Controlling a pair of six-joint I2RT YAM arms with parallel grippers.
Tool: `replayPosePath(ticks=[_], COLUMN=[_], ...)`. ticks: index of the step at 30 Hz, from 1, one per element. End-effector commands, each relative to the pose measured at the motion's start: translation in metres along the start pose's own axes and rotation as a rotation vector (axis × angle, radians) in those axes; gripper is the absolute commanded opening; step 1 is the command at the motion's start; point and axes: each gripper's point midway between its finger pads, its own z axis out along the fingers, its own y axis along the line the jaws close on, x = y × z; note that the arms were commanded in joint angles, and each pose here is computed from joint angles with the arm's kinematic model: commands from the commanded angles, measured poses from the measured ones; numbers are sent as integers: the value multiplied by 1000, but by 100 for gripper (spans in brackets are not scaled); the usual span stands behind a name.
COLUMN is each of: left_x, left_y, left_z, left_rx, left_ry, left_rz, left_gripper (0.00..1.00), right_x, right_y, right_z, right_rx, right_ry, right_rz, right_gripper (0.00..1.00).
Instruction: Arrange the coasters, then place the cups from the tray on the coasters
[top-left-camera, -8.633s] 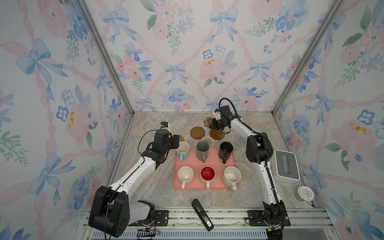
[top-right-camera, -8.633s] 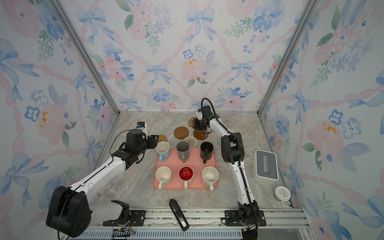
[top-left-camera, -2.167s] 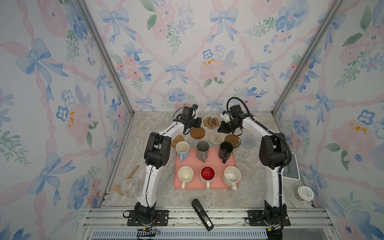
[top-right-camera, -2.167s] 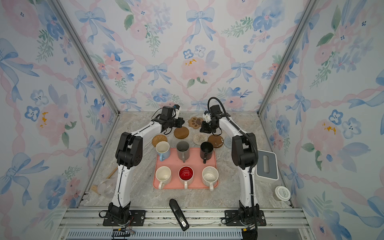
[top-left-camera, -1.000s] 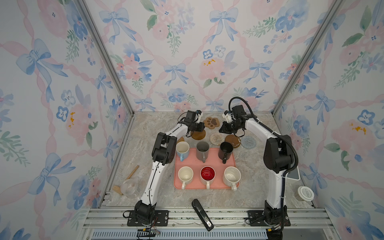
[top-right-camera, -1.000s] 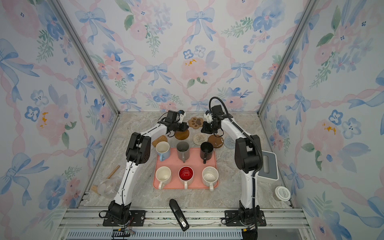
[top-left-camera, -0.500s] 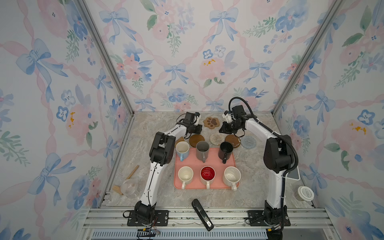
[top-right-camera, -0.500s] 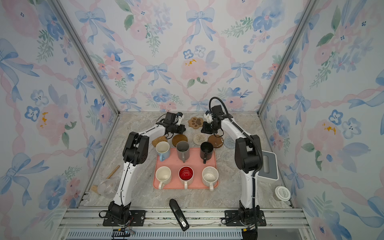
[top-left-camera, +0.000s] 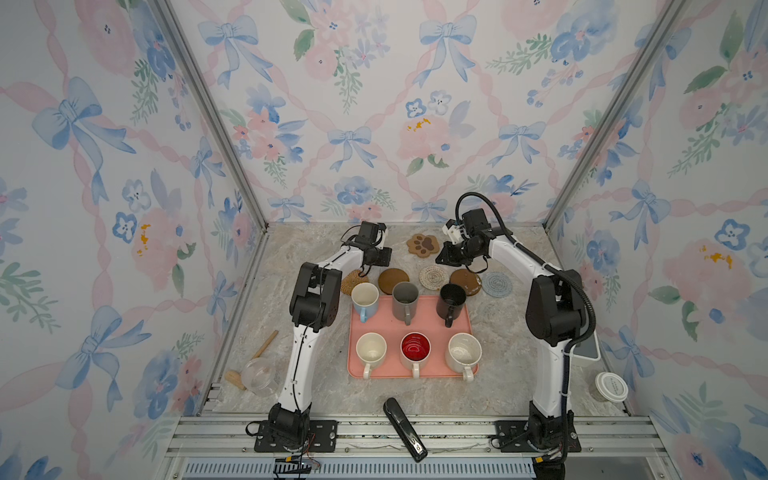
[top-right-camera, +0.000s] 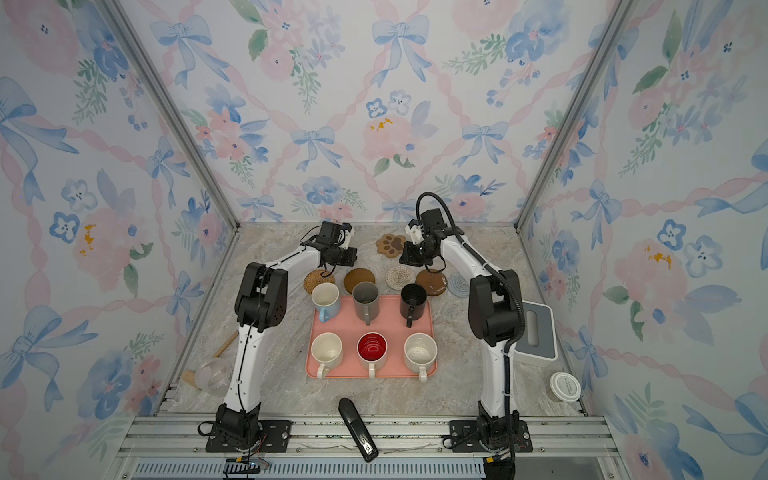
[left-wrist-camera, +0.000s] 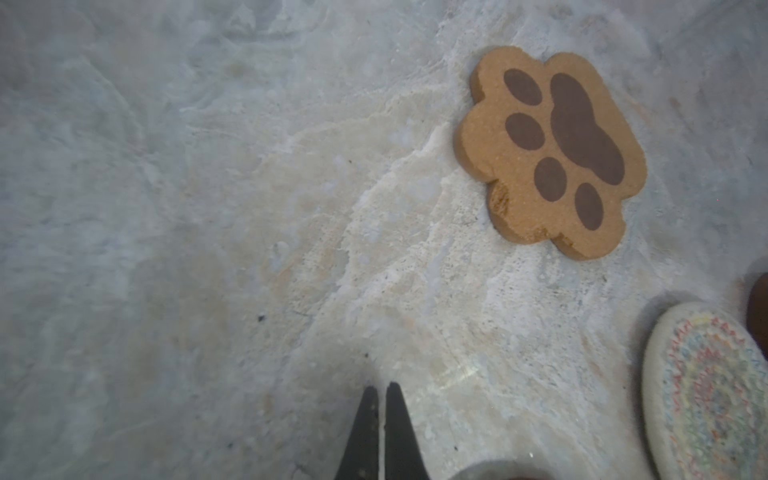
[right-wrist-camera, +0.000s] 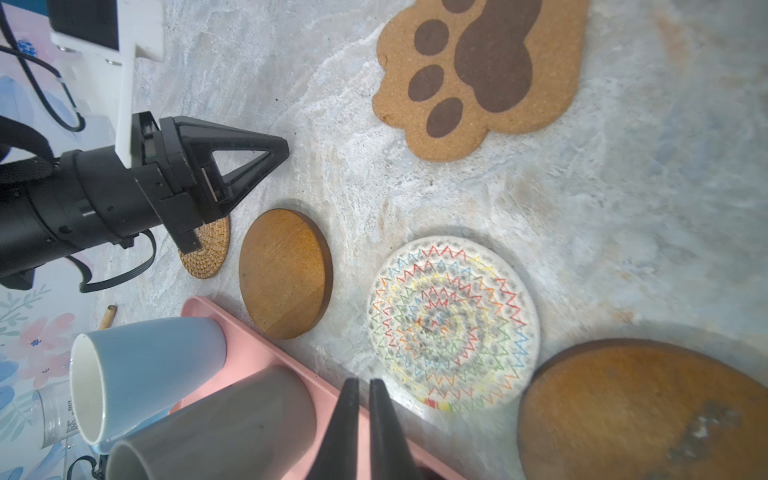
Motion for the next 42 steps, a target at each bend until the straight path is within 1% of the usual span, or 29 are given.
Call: replayPosePath(ticks=[1, 3, 7, 14, 19, 26, 34, 42], left_x=[-26, -32, -33, -12, 15, 40, 53, 66], left_y=[2, 5, 15, 25, 33, 46, 61, 74], left_z=[-37, -52, -79, -115, -125, -137, -150, -152], left_rx=[-30, -45, -82, -134, -181, -244, -289, -301], left_ry=[-52, -73, -91, -83, -48, -24, -22, -3], left_rz=[10, 3, -39, -91, -124, -172, -217, -262], left_gripper=[0, 0, 0, 0, 0, 0, 0, 0], right_x=[-4, -1, 7, 24, 36, 47, 53, 56], right_y=[22, 24, 26, 22, 23, 24, 25, 31], right_z=[11, 20, 37, 60, 75, 88, 99, 111], right_rx=[-45, -45, -38, -20, -26, -29, -38, -62], right_ry=[27, 64, 136, 222, 257, 288, 300, 304], right_rz=[-20, -21, -33, -24, -20, -14, -3, 9], right_gripper=[11, 11, 11, 10, 10, 10, 10, 10])
